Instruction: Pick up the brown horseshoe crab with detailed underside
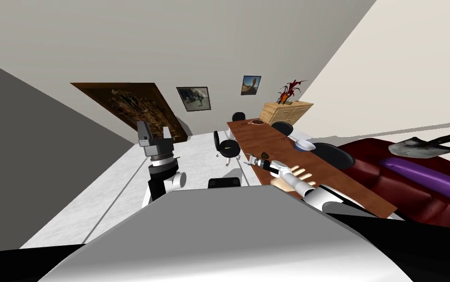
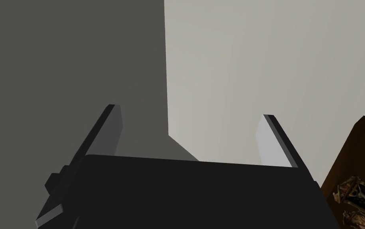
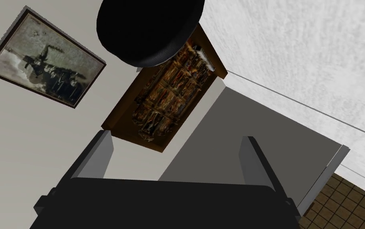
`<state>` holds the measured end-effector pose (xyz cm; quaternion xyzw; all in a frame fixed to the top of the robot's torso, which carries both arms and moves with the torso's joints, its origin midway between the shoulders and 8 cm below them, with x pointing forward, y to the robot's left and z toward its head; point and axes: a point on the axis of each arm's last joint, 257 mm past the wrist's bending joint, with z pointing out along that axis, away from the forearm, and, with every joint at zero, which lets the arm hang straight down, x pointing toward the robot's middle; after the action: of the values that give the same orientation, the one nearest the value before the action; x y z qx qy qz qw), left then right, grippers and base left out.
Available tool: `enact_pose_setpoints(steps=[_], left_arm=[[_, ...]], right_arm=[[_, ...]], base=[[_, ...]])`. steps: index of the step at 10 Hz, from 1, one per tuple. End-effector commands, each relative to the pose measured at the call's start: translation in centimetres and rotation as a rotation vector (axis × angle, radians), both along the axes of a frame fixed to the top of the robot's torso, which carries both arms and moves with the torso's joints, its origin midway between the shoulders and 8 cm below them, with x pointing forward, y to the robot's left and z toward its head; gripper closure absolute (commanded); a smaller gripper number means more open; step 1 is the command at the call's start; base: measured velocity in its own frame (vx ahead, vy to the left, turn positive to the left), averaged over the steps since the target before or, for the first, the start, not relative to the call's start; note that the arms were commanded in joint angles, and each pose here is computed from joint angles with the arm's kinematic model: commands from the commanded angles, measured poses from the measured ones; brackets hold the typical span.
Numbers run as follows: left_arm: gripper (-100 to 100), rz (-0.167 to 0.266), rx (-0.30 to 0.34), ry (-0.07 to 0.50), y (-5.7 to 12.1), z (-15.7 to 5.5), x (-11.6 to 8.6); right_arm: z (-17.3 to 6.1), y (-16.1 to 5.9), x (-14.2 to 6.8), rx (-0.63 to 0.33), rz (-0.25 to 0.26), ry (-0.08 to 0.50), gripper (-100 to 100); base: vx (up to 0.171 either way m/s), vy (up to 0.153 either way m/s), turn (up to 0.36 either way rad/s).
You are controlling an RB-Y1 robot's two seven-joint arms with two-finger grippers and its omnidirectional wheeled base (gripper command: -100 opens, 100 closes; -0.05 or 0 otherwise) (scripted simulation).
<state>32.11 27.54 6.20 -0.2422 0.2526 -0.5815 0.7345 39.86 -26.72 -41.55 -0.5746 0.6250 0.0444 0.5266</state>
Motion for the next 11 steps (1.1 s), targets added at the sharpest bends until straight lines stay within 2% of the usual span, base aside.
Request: enact_pose_setpoints(steps=[1, 2, 3, 4, 6, 7, 9, 10, 11], left_arm=[[0, 0.0, 0.0, 0.0, 0.0, 0.0, 0.0], [0, 0.0, 0.0, 0.0, 0.0, 0.0, 0.0], [0, 0.0, 0.0, 0.0, 0.0, 0.0, 0.0], [0, 0.0, 0.0, 0.0, 0.0, 0.0, 0.0], [0, 0.0, 0.0, 0.0, 0.0, 0.0, 0.0], [0, 0.0, 0.0, 0.0, 0.0, 0.0, 0.0], [0, 0.0, 0.0, 0.0, 0.0, 0.0, 0.0], [0, 0.0, 0.0, 0.0, 0.0, 0.0, 0.0], [0, 0.0, 0.0, 0.0, 0.0, 0.0, 0.0]], right_arm=[[-1.3, -2.3, -0.9, -0.095, 0.038, 0.002, -100], [-1.3, -2.3, -0.9, -0.099, 0.041, -0.003, -100], [-1.8, -3.5, -1.2, -0.167, 0.087, -0.015, -100], [-2.2, -4.2, -1.4, -0.175, 0.075, -0.003, -100], [-3.6, -8.2, -2.6, -0.313, 0.132, 0.011, -100], [-3.7, -8.4, -2.7, -0.32, 0.133, 0.01, -100], [-4.6, -12.3, -4.0, -0.443, 0.186, 0.027, -100], [-4.7, -12.4, -4.1, -0.445, 0.184, 0.029, -100], [-4.9, -14.1, -4.6, -0.497, 0.209, 0.037, -100]], base=[[0.007, -0.015, 0.139], [0.004, -0.017, 0.068], [0.002, -0.02, 0.151], [0.004, -0.026, 0.061], [-0.002, -0.04, 0.136], [0.006, -0.047, 0.049], [0.002, -0.055, 0.113], [0.001, -0.054, 0.04], [0.004, -0.046, 0.058]])
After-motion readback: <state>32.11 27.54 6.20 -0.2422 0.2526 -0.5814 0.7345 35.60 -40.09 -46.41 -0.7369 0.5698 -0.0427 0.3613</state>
